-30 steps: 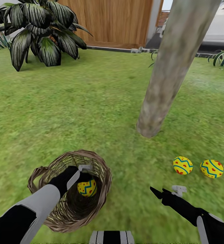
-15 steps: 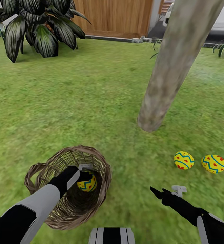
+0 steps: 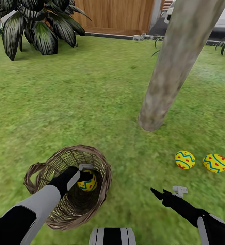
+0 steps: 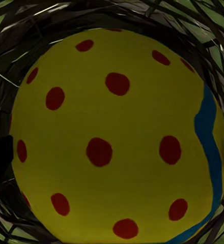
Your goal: Take the three Easter eggs out of the wicker basket on the lawn in the garden, then place them on the lawn next to a single tree (choose any tree) so that all three eggs are next to the same tree and none are left in the basket.
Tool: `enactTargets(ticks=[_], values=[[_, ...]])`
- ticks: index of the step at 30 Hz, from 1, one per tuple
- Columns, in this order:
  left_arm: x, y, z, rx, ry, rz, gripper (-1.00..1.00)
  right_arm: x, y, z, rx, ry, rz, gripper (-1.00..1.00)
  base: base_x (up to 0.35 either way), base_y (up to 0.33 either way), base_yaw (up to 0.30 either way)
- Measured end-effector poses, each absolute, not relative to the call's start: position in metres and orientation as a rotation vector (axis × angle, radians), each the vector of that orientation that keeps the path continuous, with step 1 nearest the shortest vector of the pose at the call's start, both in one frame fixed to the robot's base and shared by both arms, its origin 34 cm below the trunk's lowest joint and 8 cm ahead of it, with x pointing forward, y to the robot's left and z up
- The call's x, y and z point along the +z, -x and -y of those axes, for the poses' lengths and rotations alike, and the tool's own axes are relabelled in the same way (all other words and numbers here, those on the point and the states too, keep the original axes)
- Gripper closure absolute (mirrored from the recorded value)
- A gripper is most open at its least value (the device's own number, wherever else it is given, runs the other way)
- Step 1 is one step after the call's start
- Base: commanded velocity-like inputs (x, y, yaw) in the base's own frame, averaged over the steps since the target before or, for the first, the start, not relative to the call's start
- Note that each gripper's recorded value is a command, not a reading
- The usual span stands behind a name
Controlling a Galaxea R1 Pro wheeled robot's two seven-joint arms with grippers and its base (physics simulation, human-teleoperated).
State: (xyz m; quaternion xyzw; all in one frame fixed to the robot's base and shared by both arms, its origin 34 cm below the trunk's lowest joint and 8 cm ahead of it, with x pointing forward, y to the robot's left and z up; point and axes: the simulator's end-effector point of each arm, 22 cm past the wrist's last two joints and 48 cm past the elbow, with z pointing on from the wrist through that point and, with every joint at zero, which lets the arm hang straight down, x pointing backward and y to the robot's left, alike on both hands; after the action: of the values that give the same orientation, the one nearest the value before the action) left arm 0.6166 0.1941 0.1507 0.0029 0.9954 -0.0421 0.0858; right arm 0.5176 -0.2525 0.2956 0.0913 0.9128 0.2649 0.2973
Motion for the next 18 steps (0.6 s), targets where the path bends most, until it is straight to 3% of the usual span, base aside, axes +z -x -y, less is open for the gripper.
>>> enactTargets(ticks=[18], values=[[0.150,-0.627,-0.190,-0.120,-0.049,-2.950,-1.00,0.287,-0.514,0.253,0.705,-0.252,-2.442,-1.00,0.000,0.000,0.000]])
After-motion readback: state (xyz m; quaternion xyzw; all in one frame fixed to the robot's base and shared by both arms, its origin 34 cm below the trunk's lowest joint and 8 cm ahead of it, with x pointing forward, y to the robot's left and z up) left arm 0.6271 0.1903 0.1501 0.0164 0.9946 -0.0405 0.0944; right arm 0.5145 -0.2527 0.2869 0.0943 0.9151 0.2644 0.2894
